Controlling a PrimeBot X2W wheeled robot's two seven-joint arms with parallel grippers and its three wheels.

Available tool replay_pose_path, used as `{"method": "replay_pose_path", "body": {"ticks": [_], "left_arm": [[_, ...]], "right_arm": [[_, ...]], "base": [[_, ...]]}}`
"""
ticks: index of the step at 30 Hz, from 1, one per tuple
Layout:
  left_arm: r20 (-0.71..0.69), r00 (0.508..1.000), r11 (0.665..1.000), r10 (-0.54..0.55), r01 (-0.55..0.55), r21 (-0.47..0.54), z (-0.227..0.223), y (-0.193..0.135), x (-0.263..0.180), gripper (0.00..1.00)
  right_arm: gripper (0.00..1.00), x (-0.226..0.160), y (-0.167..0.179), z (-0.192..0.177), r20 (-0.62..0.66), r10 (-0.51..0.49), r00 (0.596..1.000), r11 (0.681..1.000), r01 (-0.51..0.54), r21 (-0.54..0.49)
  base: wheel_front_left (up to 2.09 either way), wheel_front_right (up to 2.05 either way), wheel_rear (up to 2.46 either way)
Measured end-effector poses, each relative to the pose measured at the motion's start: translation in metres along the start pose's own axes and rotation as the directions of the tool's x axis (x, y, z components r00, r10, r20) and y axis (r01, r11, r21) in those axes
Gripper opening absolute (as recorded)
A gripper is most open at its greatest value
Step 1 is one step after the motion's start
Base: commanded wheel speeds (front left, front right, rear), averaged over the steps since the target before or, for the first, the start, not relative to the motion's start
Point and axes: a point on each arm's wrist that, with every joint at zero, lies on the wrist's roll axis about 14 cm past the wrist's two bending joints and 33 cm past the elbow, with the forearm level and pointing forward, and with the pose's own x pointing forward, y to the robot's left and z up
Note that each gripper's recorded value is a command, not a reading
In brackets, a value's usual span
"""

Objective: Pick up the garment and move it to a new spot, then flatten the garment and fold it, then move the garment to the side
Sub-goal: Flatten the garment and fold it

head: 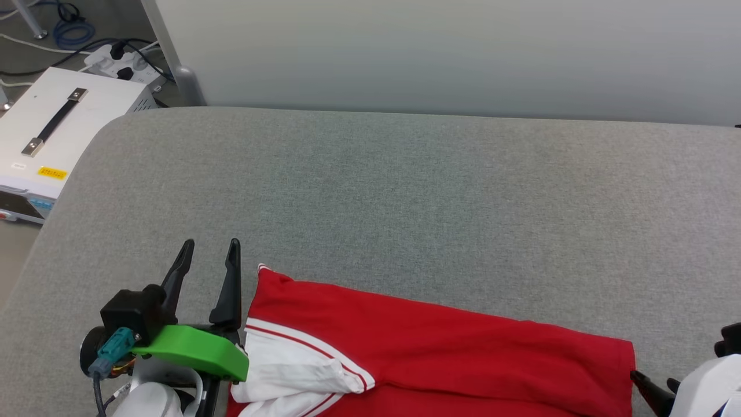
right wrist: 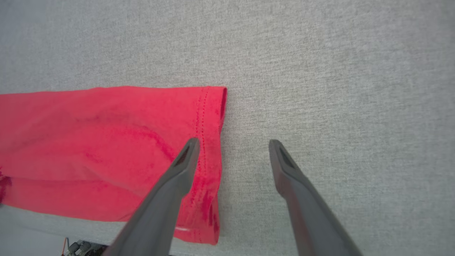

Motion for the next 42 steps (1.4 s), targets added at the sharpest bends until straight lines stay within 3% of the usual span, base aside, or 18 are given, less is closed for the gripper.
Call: {"method": "replay_pose_path", "body": {"ticks": [15,16,17,18,19,32,42], "left_arm": [[-0.011,0.999,0.999,0.042,-0.042,0.021,-0.011,0.004,-0.001,1.00],[-0.015,0.999,0.999,0.045,-0.045,0.020,-0.012,0.005,-0.002,1.00],[-0.018,0.999,0.999,0.047,-0.046,0.020,-0.013,0.005,-0.001,1.00],[-0.021,0.999,0.999,0.047,-0.047,0.021,-0.014,0.006,-0.001,1.00],[-0.021,0.999,0.999,0.048,-0.047,0.021,-0.014,0.006,-0.001,1.00],[-0.007,0.999,0.998,0.044,-0.044,0.036,-0.005,0.004,-0.011,1.00],[-0.017,1.000,0.999,0.014,-0.014,0.037,-0.003,-0.008,-0.014,1.00]], "right_arm": [[1.00,0.037,0.023,-0.052,-0.238,0.068,0.969,0.998,-0.066,0.017],[0.96,0.039,0.025,-0.053,-0.244,0.077,0.967,0.997,-0.074,0.023],[0.45,0.040,0.026,-0.053,-0.246,0.082,0.966,0.997,-0.078,0.024],[0.19,0.041,0.028,-0.053,-0.247,0.087,0.965,0.996,-0.084,0.024],[0.00,0.041,0.029,-0.052,-0.246,0.092,0.965,0.996,-0.088,0.024],[0.00,0.023,0.034,-0.018,-0.123,0.116,0.986,0.993,-0.119,-0.016],[0.00,-0.011,-0.026,0.015,-0.049,-0.027,0.998,0.999,0.029,0.039]], "base": [[0.00,0.00,0.00],[0.00,0.00,0.00],[0.00,0.00,0.00],[0.00,0.00,0.00],[0.00,0.00,0.00],[0.00,0.00,0.00],[0.00,0.00,0.00]]}}
